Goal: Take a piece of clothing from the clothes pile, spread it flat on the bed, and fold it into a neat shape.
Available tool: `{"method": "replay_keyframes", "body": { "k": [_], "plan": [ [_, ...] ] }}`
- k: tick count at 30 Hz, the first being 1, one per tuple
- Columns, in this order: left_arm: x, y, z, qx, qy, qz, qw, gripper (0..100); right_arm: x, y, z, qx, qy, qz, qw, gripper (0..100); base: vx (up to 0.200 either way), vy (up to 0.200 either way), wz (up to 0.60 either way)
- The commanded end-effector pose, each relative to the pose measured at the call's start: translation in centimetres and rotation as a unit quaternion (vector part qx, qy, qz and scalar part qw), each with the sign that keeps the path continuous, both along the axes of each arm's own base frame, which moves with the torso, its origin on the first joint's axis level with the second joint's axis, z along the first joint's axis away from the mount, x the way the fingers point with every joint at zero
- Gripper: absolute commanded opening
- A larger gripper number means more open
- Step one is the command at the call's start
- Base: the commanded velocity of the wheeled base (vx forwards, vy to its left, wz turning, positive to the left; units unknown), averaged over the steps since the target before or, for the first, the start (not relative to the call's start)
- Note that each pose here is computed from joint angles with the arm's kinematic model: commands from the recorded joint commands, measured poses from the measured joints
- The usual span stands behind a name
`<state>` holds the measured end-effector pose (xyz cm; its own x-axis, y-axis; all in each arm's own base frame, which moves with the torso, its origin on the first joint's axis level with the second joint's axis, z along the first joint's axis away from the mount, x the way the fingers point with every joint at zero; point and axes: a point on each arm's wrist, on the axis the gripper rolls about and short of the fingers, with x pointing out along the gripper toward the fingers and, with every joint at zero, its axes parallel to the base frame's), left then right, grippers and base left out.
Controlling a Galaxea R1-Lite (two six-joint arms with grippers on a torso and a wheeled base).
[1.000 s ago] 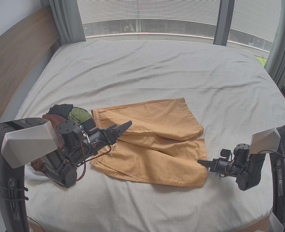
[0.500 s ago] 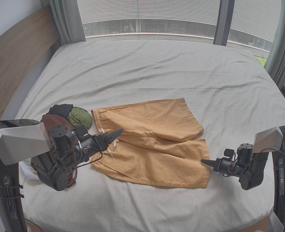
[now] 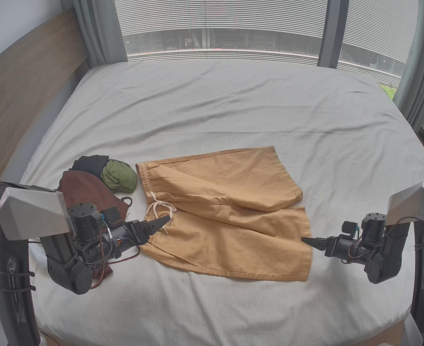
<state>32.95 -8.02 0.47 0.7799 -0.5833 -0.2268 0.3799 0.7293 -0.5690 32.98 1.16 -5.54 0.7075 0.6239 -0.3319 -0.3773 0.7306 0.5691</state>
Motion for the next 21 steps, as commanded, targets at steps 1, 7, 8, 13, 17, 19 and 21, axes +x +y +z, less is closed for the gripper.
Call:
{"method": "replay_keyframes", "body": {
  "k": [1, 7, 8, 13, 17, 19, 21],
  "plan": [
    [0.1, 0.5, -2.0, 0.006, 0.029, 0.010, 0.9995, 100, 0.1, -1.2, 1.8, 0.001, -0.025, -0.016, 0.9995, 100, 0.000, 0.000, 0.00],
    [0.6, 1.7, -3.3, 0.013, 0.042, 0.041, 0.9982, 100, 0.3, -2.1, 2.5, 0.003, -0.035, -0.028, 0.9990, 100, 0.000, 0.000, 0.00],
    [0.8, 2.0, -3.8, 0.014, 0.046, 0.047, 0.9977, 100, 0.3, -2.2, 2.5, 0.003, -0.035, -0.029, 0.9989, 100, 0.000, 0.000, 0.00],
    [1.1, 3.2, -4.4, 0.015, 0.054, 0.066, 0.9962, 100, 0.3, -2.1, 2.5, 0.002, -0.036, -0.028, 0.9989, 100, 0.000, 0.000, 0.00],
    [1.1, 4.1, -4.4, 0.015, 0.056, 0.079, 0.9952, 100, 0.4, -2.1, 2.5, 0.003, -0.037, -0.029, 0.9989, 100, 0.000, 0.000, 0.00],
    [1.1, 4.3, -4.5, 0.015, 0.059, 0.081, 0.9949, 100, 0.4, -2.1, 2.5, 0.002, -0.037, -0.028, 0.9989, 100, 0.000, 0.000, 0.00],
    [1.0, 4.6, -5.0, 0.016, 0.070, 0.083, 0.9940, 100, 0.3, -2.1, 2.5, 0.002, -0.036, -0.028, 0.9990, 100, 0.000, 0.000, 0.00]
  ]
}}
